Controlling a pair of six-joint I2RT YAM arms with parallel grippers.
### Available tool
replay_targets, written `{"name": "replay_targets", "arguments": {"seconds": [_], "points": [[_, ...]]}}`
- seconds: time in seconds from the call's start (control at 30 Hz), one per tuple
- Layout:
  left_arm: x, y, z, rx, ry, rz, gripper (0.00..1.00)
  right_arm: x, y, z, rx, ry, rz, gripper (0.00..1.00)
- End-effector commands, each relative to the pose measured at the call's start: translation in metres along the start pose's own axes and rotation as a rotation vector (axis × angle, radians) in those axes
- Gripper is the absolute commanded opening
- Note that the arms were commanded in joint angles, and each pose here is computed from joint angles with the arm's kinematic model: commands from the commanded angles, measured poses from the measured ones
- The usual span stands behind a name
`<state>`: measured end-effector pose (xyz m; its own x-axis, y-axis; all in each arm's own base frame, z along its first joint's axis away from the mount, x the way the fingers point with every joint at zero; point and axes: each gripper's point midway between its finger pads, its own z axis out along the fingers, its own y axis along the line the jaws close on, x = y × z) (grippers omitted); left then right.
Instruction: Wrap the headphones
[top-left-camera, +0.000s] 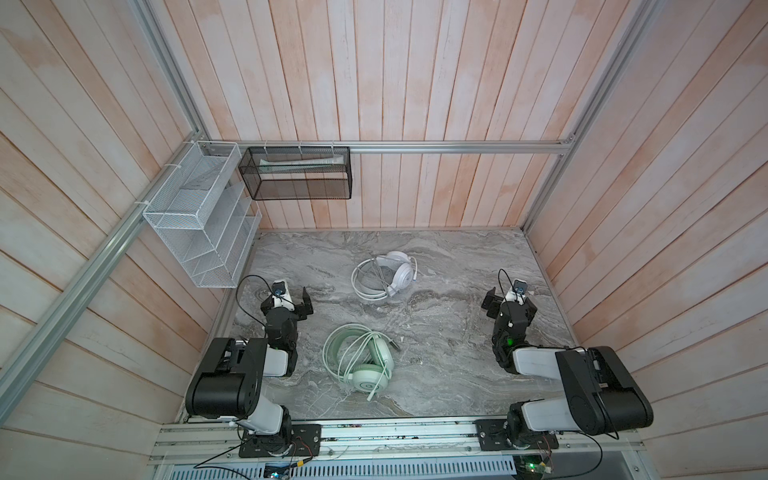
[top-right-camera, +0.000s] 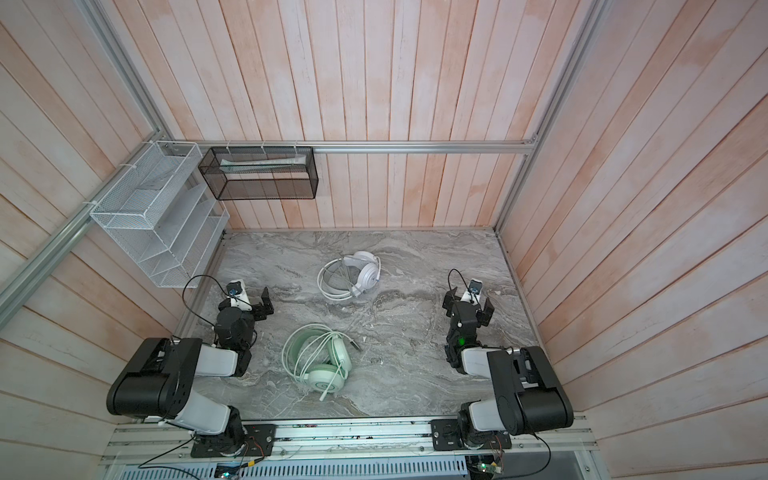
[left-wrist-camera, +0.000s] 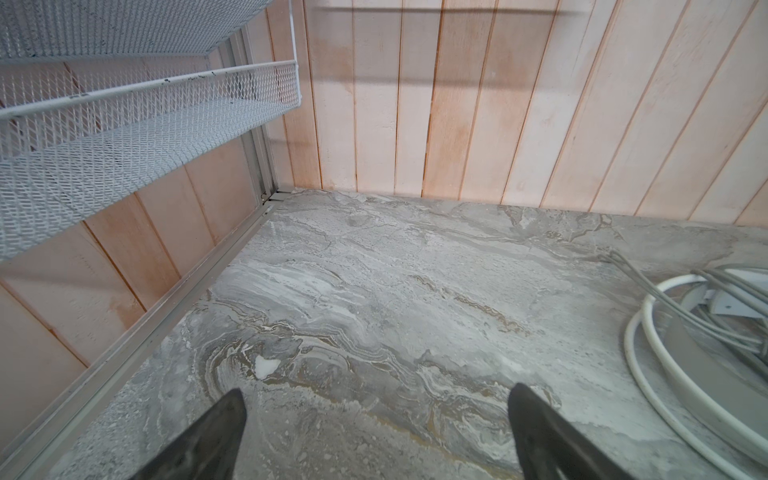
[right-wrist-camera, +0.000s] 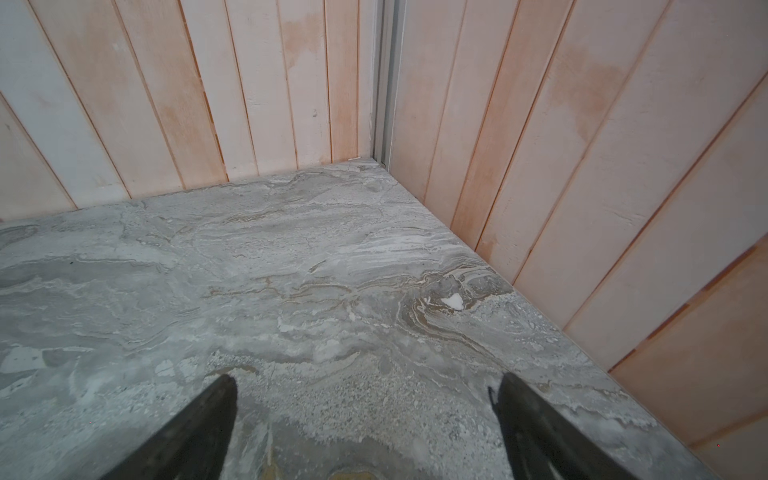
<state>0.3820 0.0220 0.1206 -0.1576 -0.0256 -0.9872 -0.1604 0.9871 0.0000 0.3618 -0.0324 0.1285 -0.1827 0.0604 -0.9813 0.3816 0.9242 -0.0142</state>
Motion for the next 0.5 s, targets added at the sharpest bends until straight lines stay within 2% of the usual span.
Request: {"name": "replay_targets", "arguments": {"seconds": [0.0,0.47], "points": [[-0.01,-0.001,0.002,0.009,-0.032,-0.013,0.98,-0.014,0.009,0.003,-0.045,-0.043,-0.005,0.98],[-0.01,-0.001,0.002,0.009,-0.032,-0.013,0.99,-0.007,0.023,0.016,-0.088,0.012,-0.045,0.98]]}}
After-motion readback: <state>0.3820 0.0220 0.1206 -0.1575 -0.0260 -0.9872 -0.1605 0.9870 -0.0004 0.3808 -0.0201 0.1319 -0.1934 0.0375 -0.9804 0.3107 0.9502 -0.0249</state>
